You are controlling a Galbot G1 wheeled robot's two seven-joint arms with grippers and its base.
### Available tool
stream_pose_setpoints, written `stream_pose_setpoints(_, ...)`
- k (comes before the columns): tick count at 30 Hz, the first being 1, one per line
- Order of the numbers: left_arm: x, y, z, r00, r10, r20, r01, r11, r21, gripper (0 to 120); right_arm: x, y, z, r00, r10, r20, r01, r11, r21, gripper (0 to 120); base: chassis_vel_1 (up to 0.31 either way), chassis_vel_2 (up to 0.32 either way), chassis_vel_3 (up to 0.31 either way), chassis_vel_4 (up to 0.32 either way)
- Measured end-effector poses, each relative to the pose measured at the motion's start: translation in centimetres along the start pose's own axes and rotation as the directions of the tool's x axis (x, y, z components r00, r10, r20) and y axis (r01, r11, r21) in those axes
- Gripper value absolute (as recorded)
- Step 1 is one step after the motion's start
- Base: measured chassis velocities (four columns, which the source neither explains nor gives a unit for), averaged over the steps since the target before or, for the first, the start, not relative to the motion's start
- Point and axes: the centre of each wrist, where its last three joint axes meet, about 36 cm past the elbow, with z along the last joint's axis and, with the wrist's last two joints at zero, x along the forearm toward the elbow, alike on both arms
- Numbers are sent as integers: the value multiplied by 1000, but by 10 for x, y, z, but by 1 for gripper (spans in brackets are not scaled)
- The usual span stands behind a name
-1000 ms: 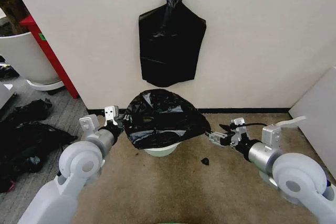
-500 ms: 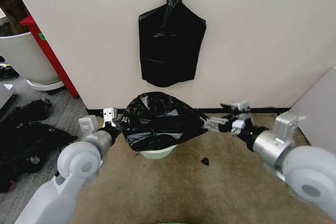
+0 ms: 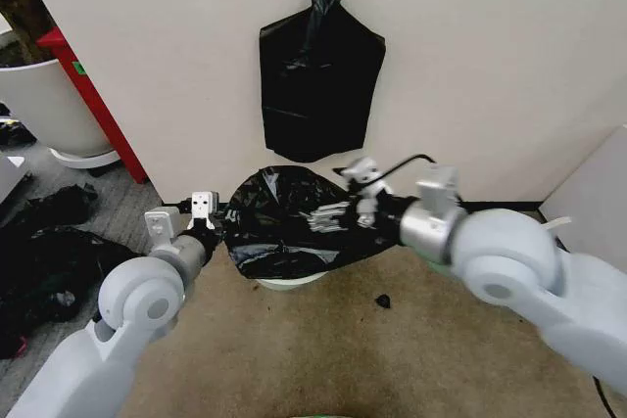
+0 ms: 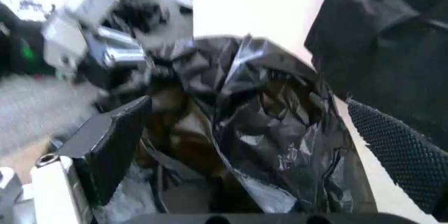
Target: Place the garbage bag over the trash bin.
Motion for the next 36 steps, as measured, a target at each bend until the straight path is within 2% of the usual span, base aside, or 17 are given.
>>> stream_pose_setpoints(6, 0, 0, 1, 1000, -1, 3, 1, 1000, -19, 3, -18, 3, 1, 998, 11, -60, -9, 999, 34, 100, 0, 0, 0, 0)
stream_pose_setpoints(9, 0, 0, 1, 1000, -1, 3, 1, 1000, -21, 3, -25, 4, 6, 996, 14, -84, -11, 999, 35, 95, 0, 0, 0, 0)
stream_pose_setpoints(15, 0, 0, 0, 1000, 8, 8, -8, 1000, -25, 3, -36, 5, 17, 991, 32, -127, -28, 999, 33, 69, 0, 0, 0, 0)
stream_pose_setpoints(17, 0, 0, 0, 1000, 9, 8, -8, 1000, -26, 3, -36, 5, 18, 991, 35, -128, -31, 999, 33, 68, 0, 0, 0, 0)
stream_pose_setpoints(22, 1, -1, 1, 1000, 19, 8, -19, 999, -31, 3, -40, 1, 21, 989, 66, -130, -61, 997, 40, 43, 0, 0, 0, 0)
stream_pose_setpoints(23, 1, -1, 1, 1000, 19, 8, -19, 999, -31, 3, -40, 1, 21, 989, 66, -130, -61, 997, 40, 43, 0, 0, 0, 0)
stream_pose_setpoints(27, 1, -1, 1, 1000, 20, 8, -20, 999, -29, 3, -42, -3, 23, 987, 85, -135, -80, 996, 41, 26, 0, 0, 0, 0)
stream_pose_setpoints(29, 1, -1, 1, 1000, 20, 8, -20, 999, -29, 3, -42, -4, 24, 987, 89, -136, -84, 996, 41, 23, 0, 0, 0, 0)
stream_pose_setpoints(33, 2, -1, 4, 1000, 25, 3, -25, 999, -34, 3, -41, -4, 22, 987, 101, -125, -97, 995, 35, 4, 0, 0, 0, 0)
stream_pose_setpoints(36, 2, 0, 7, 1000, 26, -1, -26, 999, -39, 3, -39, -3, 18, 988, 102, -112, -100, 995, 24, 0, 0, 0, 0, 0)
